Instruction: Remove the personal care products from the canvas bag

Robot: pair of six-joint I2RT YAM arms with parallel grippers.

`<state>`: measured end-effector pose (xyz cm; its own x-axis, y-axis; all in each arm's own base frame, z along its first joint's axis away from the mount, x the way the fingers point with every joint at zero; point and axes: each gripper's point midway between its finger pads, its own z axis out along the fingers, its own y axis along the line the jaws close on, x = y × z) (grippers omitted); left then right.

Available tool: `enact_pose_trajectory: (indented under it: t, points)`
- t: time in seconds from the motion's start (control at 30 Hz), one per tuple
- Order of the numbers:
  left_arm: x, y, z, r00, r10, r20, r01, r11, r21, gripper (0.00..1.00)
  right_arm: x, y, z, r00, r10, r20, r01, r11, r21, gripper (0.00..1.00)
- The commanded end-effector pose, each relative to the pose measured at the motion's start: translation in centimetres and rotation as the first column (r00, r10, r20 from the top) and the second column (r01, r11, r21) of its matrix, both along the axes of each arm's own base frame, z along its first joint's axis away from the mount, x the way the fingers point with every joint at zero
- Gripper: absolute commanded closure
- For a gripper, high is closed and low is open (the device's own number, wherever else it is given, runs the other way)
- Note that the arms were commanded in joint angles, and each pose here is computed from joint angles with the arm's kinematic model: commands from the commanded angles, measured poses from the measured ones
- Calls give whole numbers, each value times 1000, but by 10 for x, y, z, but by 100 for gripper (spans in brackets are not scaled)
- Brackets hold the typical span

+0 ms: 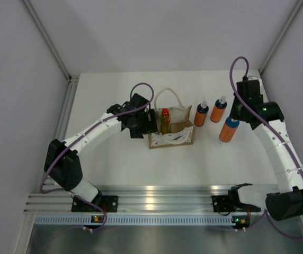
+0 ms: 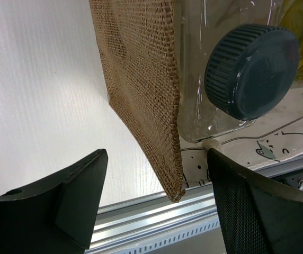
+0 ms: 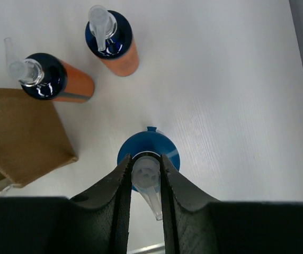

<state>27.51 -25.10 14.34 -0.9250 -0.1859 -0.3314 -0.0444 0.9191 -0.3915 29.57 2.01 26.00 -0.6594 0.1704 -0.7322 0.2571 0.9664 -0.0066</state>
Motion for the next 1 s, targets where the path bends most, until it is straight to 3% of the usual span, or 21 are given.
enact_pose_trajectory:
  t: [0.0,0.57,0.67,0.8,0.97]
  points:
    - [1,-4,13,999,-25,36,26,999,-24,19,38,3,28,972,-4,235,-14,997,77,100]
    - [0,-2,21,998,-34,59,36,999,-33,19,90,6,-44,988,27,151,-33,999,42,99]
    - [-1,-2,20,998,-35,57,37,999,-30,19,89,7,-53,991,27,130,-33,998,46,89]
    - [-1,0,20,998,-31,59,33,999,-28,19,82,7,-57,992,30,125,-37,998,52,48]
    - [-1,0,24,997,-27,70,29,999,-32,19,76,16,-18,976,69,208,-88,993,82,38]
